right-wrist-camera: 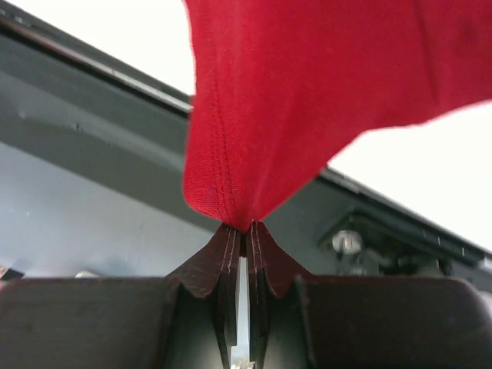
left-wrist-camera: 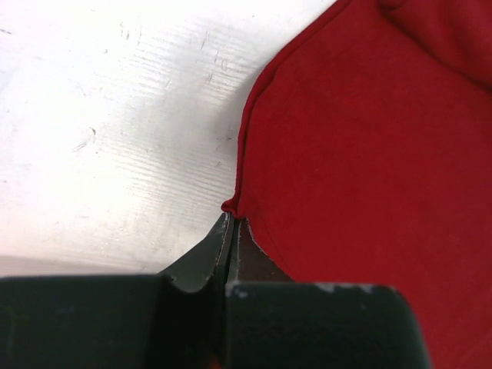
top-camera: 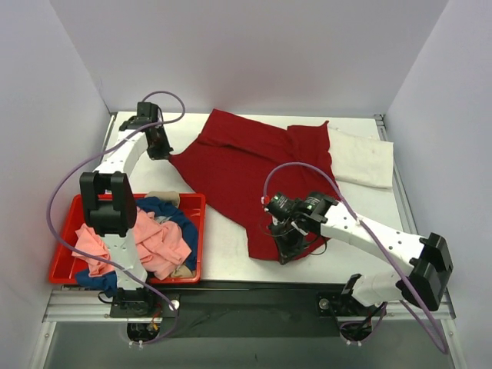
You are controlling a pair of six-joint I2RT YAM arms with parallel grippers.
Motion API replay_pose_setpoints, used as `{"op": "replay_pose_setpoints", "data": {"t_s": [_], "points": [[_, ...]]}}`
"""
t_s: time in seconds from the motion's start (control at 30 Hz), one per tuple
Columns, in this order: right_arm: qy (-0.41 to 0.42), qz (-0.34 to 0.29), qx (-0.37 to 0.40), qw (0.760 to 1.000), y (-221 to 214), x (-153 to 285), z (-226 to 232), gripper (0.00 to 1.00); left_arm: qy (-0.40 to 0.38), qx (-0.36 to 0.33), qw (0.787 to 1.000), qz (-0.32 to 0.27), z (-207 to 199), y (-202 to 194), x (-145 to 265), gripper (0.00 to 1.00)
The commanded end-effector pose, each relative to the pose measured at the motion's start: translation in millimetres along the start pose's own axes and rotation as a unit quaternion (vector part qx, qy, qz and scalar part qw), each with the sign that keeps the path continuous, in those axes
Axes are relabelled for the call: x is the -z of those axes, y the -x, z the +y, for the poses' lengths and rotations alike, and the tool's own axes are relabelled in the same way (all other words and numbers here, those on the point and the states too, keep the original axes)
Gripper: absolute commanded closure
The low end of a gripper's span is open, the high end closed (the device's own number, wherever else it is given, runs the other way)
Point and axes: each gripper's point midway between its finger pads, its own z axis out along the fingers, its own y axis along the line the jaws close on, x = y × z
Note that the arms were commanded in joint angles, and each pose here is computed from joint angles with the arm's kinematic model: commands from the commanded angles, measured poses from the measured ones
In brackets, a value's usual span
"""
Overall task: Fold and stack the t-shirts
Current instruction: Grap the side of the flattened tshirt closest away from the robot with both arms
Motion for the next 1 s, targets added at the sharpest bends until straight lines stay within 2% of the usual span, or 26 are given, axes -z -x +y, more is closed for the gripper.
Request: {"op": "replay_pose_setpoints", "data": {"t_s": [0.0,0.17,0.37,0.63,0.97], "points": [[-0.015,0.029,-0.019,0.999,-26,36,-8,1.0,-0.012,-0.01,0.999,-0.046,-7,31,44,1.0],[-0.024,0.022,-0.037,0.999,-33,55,-12,1.0,-0.016,-0.01,0.998,-0.055,-7,34,62,1.0],[-0.014,0.025,-0.062,0.998,-42,62,-7,1.0,0.001,-0.009,0.999,-0.043,3,20,75,1.0],[-0.008,0.029,-0.078,0.997,-54,72,0,1.0,0.025,-0.017,0.998,-0.054,17,15,102,1.0],[-0.054,-0.01,-0.133,0.99,-10,81,-29,1.0,-0.005,-0.023,0.999,-0.023,1,15,86,1.0]]}}
